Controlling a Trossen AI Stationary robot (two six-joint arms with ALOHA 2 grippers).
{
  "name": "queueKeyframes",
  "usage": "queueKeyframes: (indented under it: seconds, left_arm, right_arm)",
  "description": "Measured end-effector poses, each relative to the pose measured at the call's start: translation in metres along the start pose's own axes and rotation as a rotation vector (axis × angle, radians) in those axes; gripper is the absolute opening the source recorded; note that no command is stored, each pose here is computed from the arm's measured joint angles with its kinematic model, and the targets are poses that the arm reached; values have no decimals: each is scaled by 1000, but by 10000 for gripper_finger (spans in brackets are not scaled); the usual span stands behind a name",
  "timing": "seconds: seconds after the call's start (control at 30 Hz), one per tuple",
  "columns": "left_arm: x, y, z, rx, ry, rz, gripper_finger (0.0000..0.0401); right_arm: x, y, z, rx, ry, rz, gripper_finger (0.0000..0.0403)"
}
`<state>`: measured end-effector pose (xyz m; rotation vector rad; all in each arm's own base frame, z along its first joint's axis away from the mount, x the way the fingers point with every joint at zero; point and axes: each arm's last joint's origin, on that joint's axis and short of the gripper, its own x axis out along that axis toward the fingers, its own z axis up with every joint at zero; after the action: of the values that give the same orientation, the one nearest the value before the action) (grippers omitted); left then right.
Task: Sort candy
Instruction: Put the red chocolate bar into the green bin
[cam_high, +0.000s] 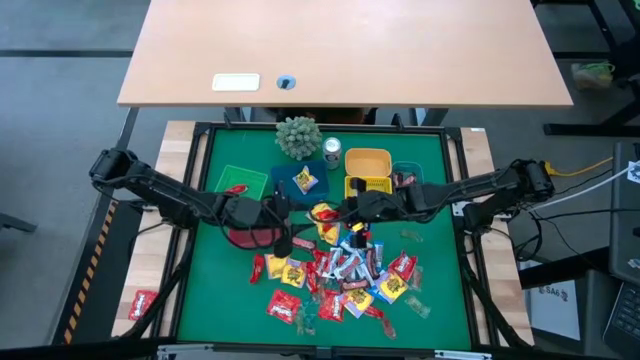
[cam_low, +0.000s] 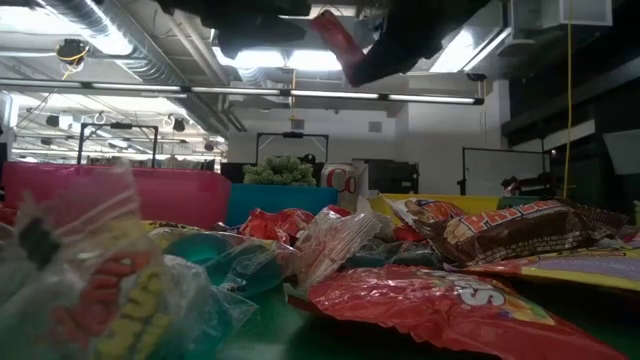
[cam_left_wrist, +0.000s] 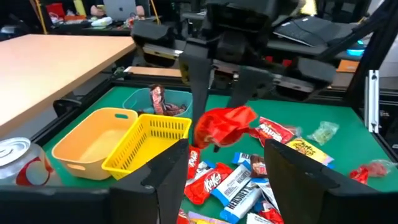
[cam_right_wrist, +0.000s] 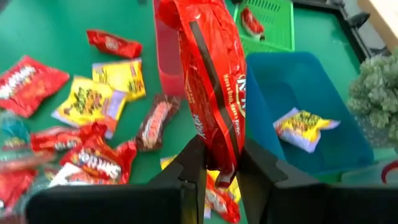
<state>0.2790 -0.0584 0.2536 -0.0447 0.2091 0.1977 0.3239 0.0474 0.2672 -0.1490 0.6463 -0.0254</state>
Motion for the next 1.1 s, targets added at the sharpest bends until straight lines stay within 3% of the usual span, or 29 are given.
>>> queueKeyframes:
  seconds: [0.3, 0.63, 1.1]
  left_arm:
    - [0, 0, 1, -5, -10, -2, 198]
    - [1, 1, 4, -14, -31, 2, 196]
    - [1, 3, -1, 5, 15, 13, 104]
  right_arm:
    - [7, 0, 9, 23, -104, -34, 67]
    - [26, 4, 5, 20, -108, -32, 67]
    - [26, 4, 6, 20, -110, -38, 67]
